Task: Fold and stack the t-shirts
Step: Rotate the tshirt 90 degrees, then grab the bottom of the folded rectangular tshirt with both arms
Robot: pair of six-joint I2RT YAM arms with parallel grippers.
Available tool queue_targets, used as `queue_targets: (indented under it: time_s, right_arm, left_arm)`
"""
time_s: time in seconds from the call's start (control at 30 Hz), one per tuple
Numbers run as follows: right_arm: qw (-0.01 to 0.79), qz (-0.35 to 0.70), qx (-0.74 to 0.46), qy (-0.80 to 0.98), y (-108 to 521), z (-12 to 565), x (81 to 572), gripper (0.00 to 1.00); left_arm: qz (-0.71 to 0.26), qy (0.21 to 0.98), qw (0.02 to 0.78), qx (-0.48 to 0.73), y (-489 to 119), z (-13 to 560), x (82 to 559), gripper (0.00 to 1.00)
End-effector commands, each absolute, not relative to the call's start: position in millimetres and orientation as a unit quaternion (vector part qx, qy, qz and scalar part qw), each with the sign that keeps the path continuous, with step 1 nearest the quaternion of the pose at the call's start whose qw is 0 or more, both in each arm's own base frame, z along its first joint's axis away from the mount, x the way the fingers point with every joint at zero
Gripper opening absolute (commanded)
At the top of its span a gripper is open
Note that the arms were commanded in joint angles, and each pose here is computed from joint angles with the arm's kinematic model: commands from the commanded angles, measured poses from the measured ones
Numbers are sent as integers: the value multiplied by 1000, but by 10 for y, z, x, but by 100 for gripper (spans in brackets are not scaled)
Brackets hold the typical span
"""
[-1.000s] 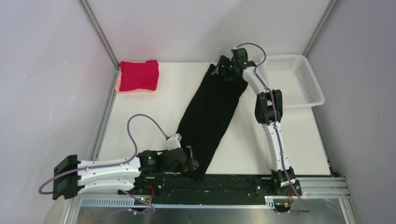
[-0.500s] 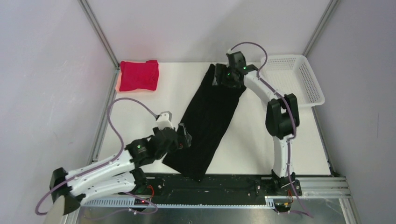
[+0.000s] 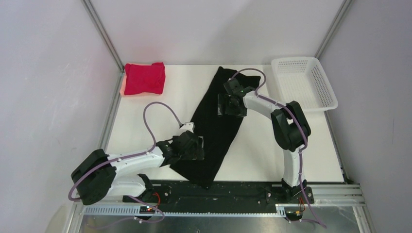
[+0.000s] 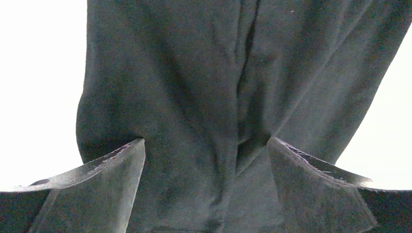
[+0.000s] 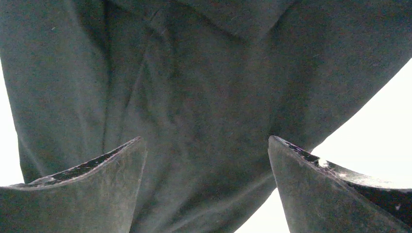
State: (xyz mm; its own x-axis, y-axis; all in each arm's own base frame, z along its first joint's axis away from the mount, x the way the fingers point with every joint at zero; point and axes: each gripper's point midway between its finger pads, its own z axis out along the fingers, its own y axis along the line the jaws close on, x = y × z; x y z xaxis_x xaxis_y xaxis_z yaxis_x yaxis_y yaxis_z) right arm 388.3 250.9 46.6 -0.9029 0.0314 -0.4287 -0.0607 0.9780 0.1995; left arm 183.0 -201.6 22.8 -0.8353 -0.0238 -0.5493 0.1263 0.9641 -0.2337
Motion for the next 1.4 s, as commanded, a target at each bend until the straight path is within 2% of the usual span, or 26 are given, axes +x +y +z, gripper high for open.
queue_targets:
  time_s: [0.0,0.1,0.33,0.5,0.7,0.87,1.03,1.23,1.37]
  right_arm:
    - [223,116,11,968,2488,361,4073,100]
    - [235,119,-1,965,2481,346,4204,100]
    - [236,182,-5,955,2394,369,4605,100]
    - [243,209,-29,947,2490,376,4867,100]
    - [243,208,-44,946,2602,376,5022,100]
    - [275,186,-52,942,2493,745,5041,100]
    - [329,186,-59,924,2392,1317,4753,100]
    - [354,201,-20,913,2179,1585,3745,100]
    - [293,187,-15,938,2124,1121,2883,100]
  left_arm:
    - [-162,963,213,38,-2074,-72,1496,100]
    - [-196,960,188,71,-2258,-54,1264,100]
    - [-240,952,181,57,-2349,87,980,100]
    - [-276,938,200,54,-2449,297,926,100]
    - [-247,944,218,38,-2381,195,993,100]
    - [-259,937,231,37,-2389,281,1019,100]
    - [-275,925,256,49,-2258,519,1005,100]
    - [-212,931,297,19,-1802,560,1087,100]
    - [-199,939,278,29,-1771,458,1027,100]
